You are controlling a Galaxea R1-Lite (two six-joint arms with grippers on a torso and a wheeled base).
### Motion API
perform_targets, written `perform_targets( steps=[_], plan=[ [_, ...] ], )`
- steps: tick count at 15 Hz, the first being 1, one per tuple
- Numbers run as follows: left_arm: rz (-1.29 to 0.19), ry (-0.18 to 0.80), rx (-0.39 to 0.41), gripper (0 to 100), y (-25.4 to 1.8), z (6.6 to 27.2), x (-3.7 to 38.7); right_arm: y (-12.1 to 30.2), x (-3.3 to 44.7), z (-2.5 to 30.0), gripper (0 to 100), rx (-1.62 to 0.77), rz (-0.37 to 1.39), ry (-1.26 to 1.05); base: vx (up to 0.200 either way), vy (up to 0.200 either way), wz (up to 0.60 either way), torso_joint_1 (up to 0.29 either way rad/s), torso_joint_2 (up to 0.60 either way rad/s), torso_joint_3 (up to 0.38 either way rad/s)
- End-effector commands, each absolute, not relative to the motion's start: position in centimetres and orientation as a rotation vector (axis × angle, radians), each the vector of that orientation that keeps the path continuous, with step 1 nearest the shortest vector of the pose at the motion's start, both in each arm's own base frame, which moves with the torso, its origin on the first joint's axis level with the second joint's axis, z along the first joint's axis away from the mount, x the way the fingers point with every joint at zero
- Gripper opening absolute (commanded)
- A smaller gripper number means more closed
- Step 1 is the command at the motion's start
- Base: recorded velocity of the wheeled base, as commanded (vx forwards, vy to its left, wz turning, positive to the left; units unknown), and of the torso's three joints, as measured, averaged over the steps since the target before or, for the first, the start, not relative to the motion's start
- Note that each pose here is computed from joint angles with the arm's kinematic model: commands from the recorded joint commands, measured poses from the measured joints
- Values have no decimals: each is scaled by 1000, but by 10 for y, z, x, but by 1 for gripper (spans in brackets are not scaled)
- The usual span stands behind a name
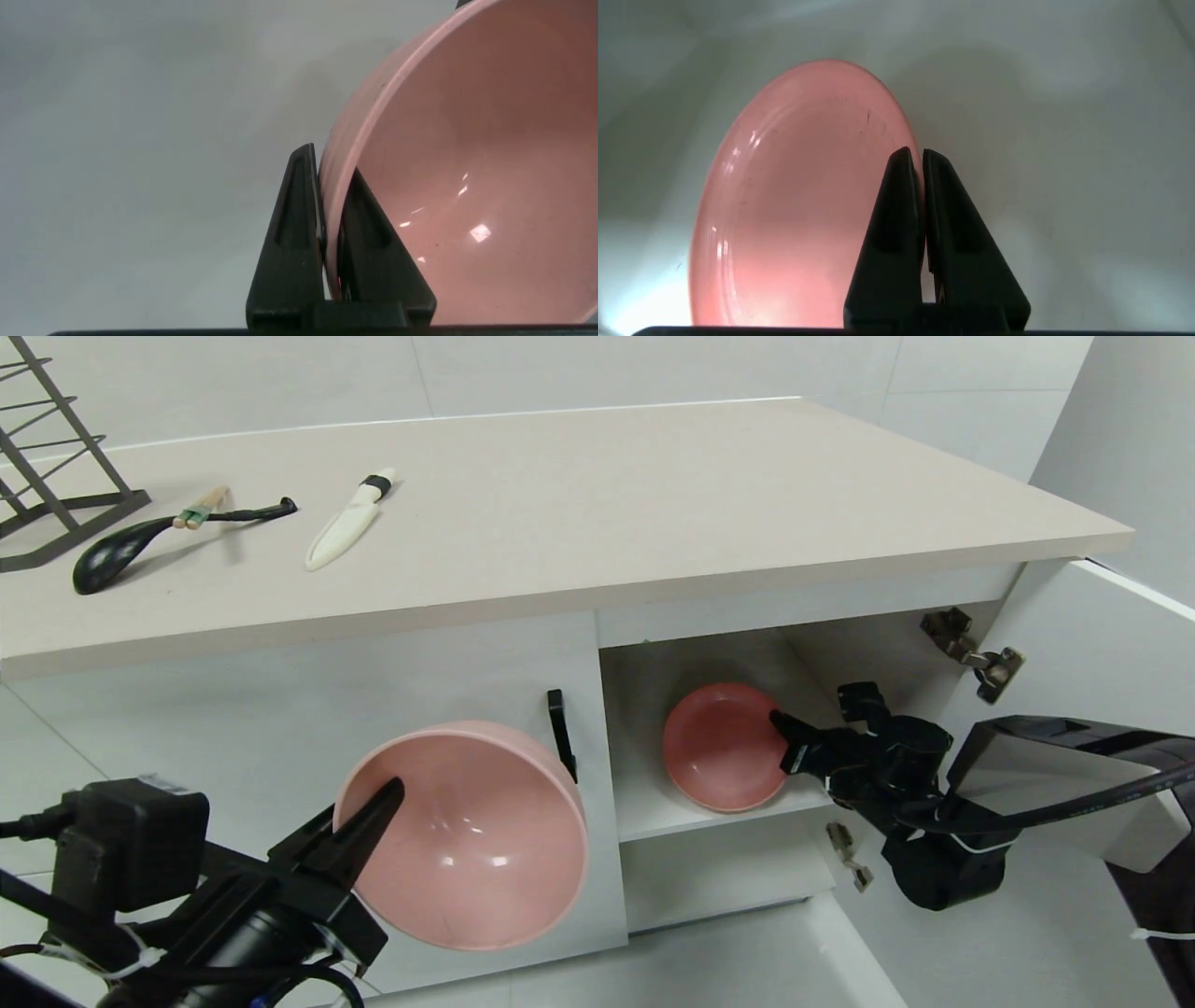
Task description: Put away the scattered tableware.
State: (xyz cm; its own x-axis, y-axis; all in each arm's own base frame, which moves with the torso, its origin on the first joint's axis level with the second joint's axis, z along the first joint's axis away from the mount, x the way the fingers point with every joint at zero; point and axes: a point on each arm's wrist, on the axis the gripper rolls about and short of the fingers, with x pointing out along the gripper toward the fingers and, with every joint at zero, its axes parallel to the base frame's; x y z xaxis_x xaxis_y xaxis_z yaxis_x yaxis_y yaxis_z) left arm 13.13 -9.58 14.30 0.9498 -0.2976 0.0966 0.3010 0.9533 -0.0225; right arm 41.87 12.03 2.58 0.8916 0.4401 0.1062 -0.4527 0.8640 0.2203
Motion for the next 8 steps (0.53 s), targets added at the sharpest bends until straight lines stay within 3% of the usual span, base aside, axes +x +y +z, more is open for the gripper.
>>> perform_targets(
  steps=[1,8],
  plan=[
    [-304,-89,-37,0,-96,142,132,124,427,27,0,245,476,-81,0,0,0,0,0,0],
    [-304,-86,-37,0,-97,142,132,124,427,22,0,243,469,-66,0,0,0,0,0,0]
  ],
)
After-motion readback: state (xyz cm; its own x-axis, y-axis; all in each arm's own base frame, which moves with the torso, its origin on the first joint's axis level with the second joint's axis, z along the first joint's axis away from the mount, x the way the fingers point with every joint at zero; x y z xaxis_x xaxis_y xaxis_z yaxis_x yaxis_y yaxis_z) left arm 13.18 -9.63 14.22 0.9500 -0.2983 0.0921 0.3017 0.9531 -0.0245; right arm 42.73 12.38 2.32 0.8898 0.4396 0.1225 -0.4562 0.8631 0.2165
